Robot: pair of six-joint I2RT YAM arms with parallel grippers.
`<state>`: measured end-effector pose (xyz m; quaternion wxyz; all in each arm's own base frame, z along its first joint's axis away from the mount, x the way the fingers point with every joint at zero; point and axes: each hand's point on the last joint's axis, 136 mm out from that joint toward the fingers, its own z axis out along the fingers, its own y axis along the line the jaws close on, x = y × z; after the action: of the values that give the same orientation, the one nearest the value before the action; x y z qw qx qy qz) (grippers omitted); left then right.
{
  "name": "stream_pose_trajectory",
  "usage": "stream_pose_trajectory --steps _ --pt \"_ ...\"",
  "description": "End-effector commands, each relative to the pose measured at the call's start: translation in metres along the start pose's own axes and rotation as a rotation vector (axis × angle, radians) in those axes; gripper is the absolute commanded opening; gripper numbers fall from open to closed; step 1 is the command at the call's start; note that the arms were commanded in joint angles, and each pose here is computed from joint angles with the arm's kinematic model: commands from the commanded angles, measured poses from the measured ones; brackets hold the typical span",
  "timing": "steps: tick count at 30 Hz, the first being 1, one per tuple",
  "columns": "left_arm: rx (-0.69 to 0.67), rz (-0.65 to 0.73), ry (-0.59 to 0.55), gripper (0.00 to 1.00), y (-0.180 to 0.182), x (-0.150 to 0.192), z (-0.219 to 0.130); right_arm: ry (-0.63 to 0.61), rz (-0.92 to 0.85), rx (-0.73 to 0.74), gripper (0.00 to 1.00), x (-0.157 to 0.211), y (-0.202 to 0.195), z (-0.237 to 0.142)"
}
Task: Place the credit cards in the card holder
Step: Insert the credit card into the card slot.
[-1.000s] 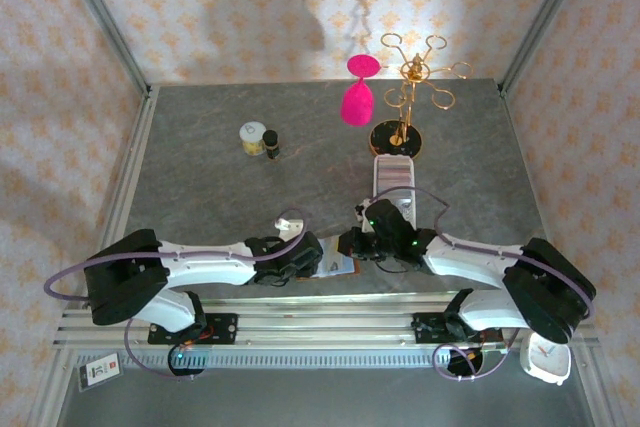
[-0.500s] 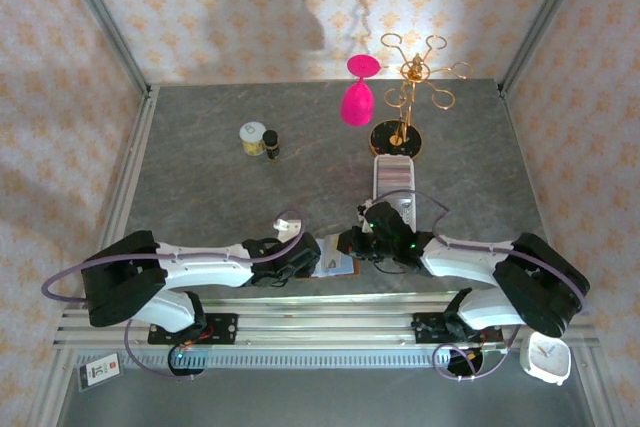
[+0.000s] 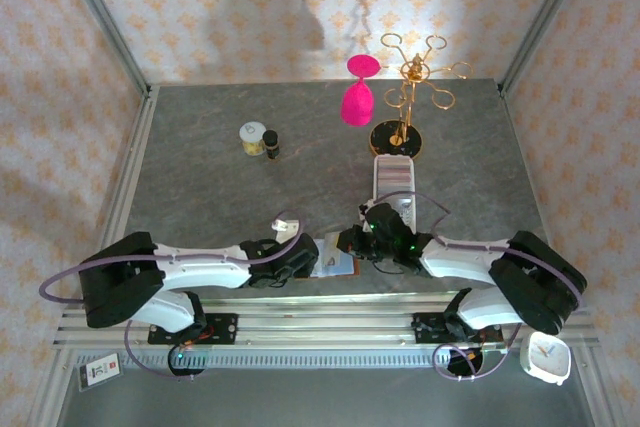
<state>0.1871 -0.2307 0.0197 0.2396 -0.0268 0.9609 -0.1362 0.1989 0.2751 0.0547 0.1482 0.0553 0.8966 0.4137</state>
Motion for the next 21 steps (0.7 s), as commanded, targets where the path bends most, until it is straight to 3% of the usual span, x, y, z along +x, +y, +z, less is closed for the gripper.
stream_pose_trajectory --steps 1,21 --pt "-0.055 0.020 0.040 0.40 0.0202 0.0150 0.0014 -0.031 0.015 -0.008 0.00 -0.0029 -0.0015 0.0020" --pt "-0.026 0.002 0.038 0.40 0.0163 0.0149 0.0001 -0.073 0.020 -0.078 0.00 -0.0093 0.0066 0.0054"
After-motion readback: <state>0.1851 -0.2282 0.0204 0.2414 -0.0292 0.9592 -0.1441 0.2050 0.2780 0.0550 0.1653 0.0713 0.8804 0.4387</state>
